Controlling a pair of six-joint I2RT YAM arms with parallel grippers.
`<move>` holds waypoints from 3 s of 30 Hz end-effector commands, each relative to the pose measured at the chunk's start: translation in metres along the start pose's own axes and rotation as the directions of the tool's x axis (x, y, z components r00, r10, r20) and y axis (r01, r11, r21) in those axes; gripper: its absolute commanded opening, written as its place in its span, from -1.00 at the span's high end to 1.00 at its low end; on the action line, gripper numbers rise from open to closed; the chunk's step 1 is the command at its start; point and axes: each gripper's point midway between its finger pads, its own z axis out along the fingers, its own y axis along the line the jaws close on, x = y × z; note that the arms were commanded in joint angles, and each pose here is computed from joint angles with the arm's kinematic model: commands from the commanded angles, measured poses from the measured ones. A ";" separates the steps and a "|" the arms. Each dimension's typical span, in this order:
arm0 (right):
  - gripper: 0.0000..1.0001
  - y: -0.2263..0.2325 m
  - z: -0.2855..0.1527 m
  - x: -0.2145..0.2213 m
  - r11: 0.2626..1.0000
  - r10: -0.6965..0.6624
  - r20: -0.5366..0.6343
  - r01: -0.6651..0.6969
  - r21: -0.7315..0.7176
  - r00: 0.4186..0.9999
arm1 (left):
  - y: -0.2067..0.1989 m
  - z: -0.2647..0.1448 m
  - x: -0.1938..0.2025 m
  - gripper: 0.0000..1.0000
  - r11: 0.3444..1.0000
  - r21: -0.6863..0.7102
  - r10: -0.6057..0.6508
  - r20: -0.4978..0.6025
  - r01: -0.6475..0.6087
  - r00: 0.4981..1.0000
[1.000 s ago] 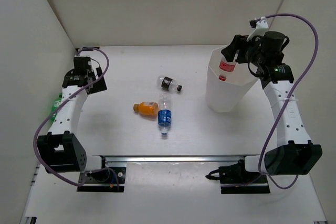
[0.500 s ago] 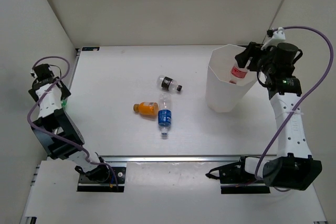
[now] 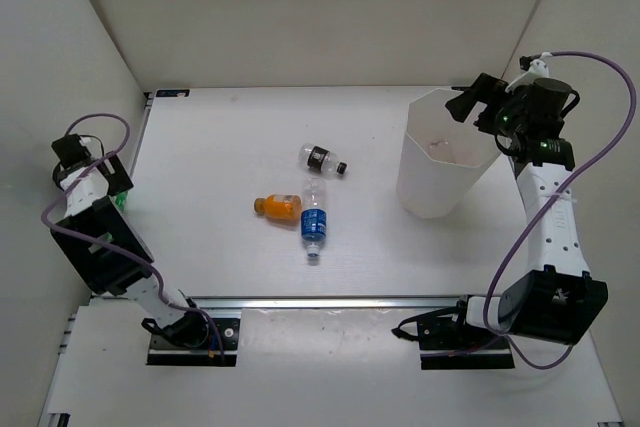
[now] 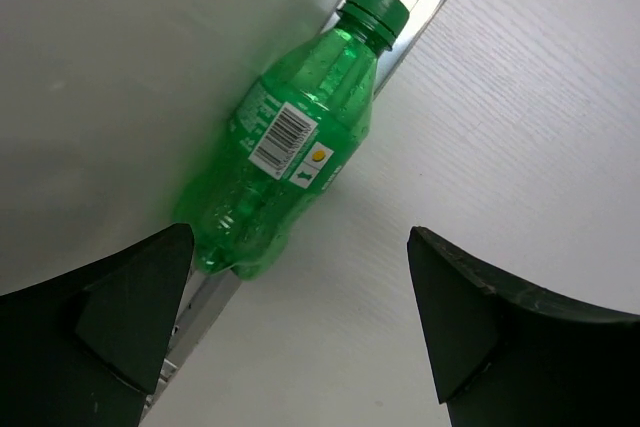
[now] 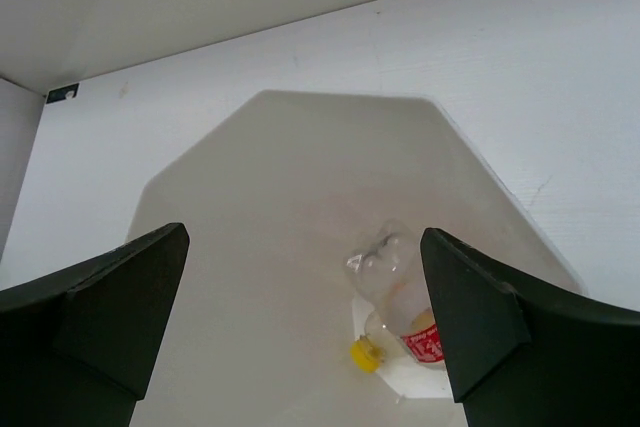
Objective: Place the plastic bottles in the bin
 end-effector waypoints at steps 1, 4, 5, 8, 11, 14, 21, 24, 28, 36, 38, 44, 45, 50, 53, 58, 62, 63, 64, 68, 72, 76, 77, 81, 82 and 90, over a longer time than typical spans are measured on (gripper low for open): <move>-0.98 0.018 0.002 -0.025 0.998 0.014 0.067 -0.010 -0.064 0.998 | -0.006 0.016 0.001 -0.98 0.998 0.040 0.051 -0.010 -0.051 0.999; -0.98 0.017 0.007 -0.020 0.997 0.034 0.053 -0.030 -0.074 0.998 | 0.003 0.024 0.006 -0.97 0.997 -0.030 0.066 -0.035 -0.067 0.997; -0.98 0.019 0.004 -0.023 0.997 0.041 0.059 -0.037 -0.072 0.997 | 0.004 0.026 0.004 -0.97 0.995 -0.057 0.085 -0.030 -0.086 0.996; -0.98 0.016 0.005 -0.021 0.996 0.055 0.070 -0.051 -0.068 0.996 | 0.011 0.033 0.011 -0.97 0.986 -0.133 0.090 -0.062 -0.098 0.994; -0.98 0.017 0.004 -0.021 0.995 0.063 0.085 -0.056 -0.080 0.994 | 0.027 0.035 0.013 -0.97 0.961 -0.261 0.070 -0.088 -0.091 0.994; -0.98 0.009 0.006 -0.017 0.995 0.084 0.083 -0.080 -0.052 0.993 | 0.037 0.031 0.012 -0.97 0.910 -0.385 0.126 -0.104 -0.157 0.987; -1.00 0.003 0.009 -0.014 0.993 0.111 0.089 -0.107 -0.053 0.990 | 0.028 0.047 0.026 -0.98 0.896 -0.388 0.156 -0.179 -0.215 0.971; -0.98 0.003 0.007 -0.018 0.993 0.108 0.106 -0.104 -0.049 0.988 | 0.023 0.052 0.030 -0.82 0.910 -0.363 0.143 -0.178 -0.200 0.973; -0.99 0.004 0.003 -0.020 0.994 0.109 0.126 -0.104 -0.046 0.986 | 0.015 0.046 0.024 -0.09 0.909 -0.359 0.159 -0.171 -0.212 0.972; -0.98 0.013 -0.009 -0.015 0.994 0.097 0.136 -0.088 -0.071 0.986 | -0.039 -0.006 -0.020 0.71 0.955 -0.243 0.178 0.020 -0.168 0.984; -0.98 0.015 -0.009 -0.010 0.995 0.083 0.121 -0.075 -0.069 0.989 | -0.058 -0.025 -0.029 0.73 0.960 -0.205 0.207 0.062 -0.190 0.976; -0.99 0.047 -0.019 -0.012 0.993 -0.013 0.087 0.023 -0.113 0.996 | -0.144 -0.098 -0.047 0.80 0.968 0.090 0.207 0.239 -0.234 0.949; -1.00 0.054 -0.022 -0.018 0.992 -0.049 0.092 0.060 -0.113 0.995 | -0.172 -0.116 -0.042 0.83 0.947 0.211 0.180 0.272 -0.241 0.945; -0.98 0.123 -0.026 -0.012 0.944 -0.207 0.043 0.211 -0.252 0.977 | -0.279 -0.211 0.009 0.80 0.698 0.591 0.209 0.372 -0.405 0.904; -0.98 0.177 -0.035 -0.004 0.872 -0.281 0.048 0.276 -0.403 0.958 | -0.321 -0.275 0.052 0.81 0.457 0.739 0.247 0.429 -0.495 0.869; -0.99 0.245 -0.047 0.023 0.749 -0.348 0.070 0.322 -0.579 0.935 | -0.342 -0.357 0.114 0.83 0.034 0.879 0.224 0.456 -0.475 0.861; -0.98 0.280 -0.056 0.063 0.669 -0.318 0.010 0.232 -0.706 0.948 | -0.332 -0.389 0.129 0.85 -0.105 0.907 0.185 0.420 -0.408 0.888; -0.98 0.287 -0.058 0.076 0.648 -0.328 0.005 0.228 -0.727 0.945 | -0.331 -0.396 0.130 0.86 -0.121 0.903 0.179 0.429 -0.413 0.886; -1.00 0.285 -0.053 0.088 0.659 -0.331 -0.023 0.214 -0.721 0.943 | -0.330 -0.399 0.133 0.85 -0.130 0.907 0.182 0.420 -0.401 0.889; -0.98 0.298 -0.053 0.110 0.642 -0.324 -0.049 0.181 -0.745 0.945 | -0.327 -0.415 0.149 0.86 -0.202 0.901 0.200 0.422 -0.384 0.884; -0.99 0.303 -0.053 0.129 0.617 -0.296 -0.097 0.112 -0.779 0.950 | -0.326 -0.421 0.161 0.89 -0.252 0.907 0.215 0.392 -0.337 0.895; -0.98 0.314 -0.056 0.140 0.583 -0.290 -0.099 0.093 -0.807 0.952 | -0.331 -0.417 0.171 0.94 -0.260 0.918 0.248 0.363 -0.299 0.898; -0.98 0.314 -0.054 0.144 0.583 -0.290 -0.112 0.082 -0.808 0.950 | -0.333 -0.418 0.170 0.92 -0.266 0.916 0.245 0.365 -0.300 0.898; -0.98 0.320 -0.056 0.147 0.561 -0.279 -0.113 0.066 -0.825 0.954 | -0.336 -0.416 0.172 0.93 -0.267 0.914 0.248 0.373 -0.307 0.894; -0.99 0.318 -0.052 0.149 0.571 -0.274 -0.123 0.058 -0.819 0.954 | -0.336 -0.416 0.174 0.93 -0.268 0.917 0.256 0.362 -0.294 0.896; 0.42 0.309 -0.043 0.140 0.618 -0.256 -0.109 0.076 -0.783 0.960 | -0.346 -0.412 0.160 0.78 -0.180 0.938 0.228 0.333 -0.296 0.915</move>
